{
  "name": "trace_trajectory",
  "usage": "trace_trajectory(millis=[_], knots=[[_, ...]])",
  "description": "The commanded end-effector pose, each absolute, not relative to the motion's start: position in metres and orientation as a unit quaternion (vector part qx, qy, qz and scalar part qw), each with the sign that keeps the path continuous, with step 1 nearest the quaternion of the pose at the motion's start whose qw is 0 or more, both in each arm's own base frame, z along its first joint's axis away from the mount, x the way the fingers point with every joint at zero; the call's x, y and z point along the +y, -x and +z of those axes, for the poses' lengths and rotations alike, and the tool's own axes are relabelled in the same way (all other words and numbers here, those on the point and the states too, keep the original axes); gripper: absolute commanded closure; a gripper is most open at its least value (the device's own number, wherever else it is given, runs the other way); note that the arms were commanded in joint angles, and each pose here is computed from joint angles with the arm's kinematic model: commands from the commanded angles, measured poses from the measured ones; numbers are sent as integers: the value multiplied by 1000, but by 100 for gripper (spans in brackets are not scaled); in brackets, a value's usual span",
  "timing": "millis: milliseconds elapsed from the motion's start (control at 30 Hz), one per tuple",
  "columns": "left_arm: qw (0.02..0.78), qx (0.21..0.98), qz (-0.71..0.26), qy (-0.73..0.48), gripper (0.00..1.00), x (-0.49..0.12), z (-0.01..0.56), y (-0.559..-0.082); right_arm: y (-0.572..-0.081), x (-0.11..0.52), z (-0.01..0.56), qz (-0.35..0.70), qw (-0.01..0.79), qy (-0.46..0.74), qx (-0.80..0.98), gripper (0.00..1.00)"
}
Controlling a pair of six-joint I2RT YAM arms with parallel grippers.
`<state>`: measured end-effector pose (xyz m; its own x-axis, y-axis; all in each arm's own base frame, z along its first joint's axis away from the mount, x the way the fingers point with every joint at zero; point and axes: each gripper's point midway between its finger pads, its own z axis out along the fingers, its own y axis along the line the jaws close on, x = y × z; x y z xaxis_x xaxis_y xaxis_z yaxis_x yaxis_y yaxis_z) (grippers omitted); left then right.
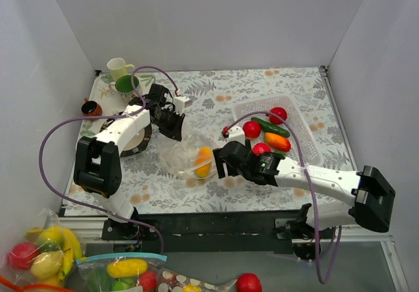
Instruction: Open the zip-top bag and remove the fake food
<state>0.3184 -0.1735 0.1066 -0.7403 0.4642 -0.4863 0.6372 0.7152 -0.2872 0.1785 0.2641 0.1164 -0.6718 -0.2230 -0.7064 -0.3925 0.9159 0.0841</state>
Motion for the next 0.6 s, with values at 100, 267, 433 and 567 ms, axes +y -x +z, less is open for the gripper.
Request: trace_trajectory(millis=[100, 267, 433, 567], knots=[[214, 895, -232, -315, 100, -178, 126, -319, -203, 360, 112, 196, 354, 245, 881, 16], [211, 894, -233, -318, 100, -178, 123, -317, -214, 379, 108, 202, 358, 247, 878, 7], [203, 891, -243, -324, 100, -179, 119, -311, -239, 387, 102, 167, 382, 230, 879, 2], [194, 891, -247, -327, 100, -178, 115, -306, -256, 398, 91, 149, 384, 229, 882, 2]])
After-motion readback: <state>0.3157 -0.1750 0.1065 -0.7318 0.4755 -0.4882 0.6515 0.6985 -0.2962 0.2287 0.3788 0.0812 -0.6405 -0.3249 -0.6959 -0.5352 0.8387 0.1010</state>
